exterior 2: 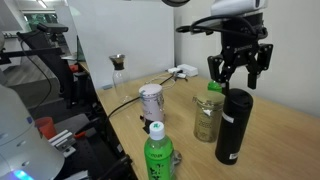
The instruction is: Pick the black bottle and move it to the left on the table
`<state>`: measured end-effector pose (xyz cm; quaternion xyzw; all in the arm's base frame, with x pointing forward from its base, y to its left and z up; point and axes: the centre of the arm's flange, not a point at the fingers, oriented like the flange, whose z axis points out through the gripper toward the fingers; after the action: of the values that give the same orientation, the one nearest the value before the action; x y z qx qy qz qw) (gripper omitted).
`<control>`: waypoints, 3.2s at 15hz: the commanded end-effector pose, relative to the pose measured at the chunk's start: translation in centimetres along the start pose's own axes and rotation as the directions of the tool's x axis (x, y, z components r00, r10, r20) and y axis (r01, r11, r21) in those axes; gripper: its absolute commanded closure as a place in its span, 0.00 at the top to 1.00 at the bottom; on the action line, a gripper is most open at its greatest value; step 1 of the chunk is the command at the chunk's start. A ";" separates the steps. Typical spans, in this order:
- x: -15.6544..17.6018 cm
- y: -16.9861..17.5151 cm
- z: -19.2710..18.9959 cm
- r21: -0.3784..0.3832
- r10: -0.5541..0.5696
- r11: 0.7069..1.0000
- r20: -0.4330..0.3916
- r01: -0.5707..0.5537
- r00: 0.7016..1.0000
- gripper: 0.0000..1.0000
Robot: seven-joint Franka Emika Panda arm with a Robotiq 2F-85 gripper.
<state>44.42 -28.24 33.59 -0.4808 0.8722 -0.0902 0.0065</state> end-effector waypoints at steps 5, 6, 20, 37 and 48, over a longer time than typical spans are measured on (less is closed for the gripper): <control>0.1 0.5 0.6 -0.056 -0.002 0.998 0.004 0.003 1.000 0.72; 0.1 0.6 1.0 -0.062 -0.001 0.998 0.006 0.001 1.000 0.83; 0.0 1.0 3.6 -0.100 -0.003 0.995 0.048 0.008 0.999 0.44; 0.0 1.3 2.6 -0.141 -0.088 0.985 0.085 0.100 0.992 0.44; -0.3 0.8 -1.3 -0.113 -0.139 0.982 0.102 0.150 0.985 0.44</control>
<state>44.01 -27.55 33.04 -0.5362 0.8438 -0.0202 0.0056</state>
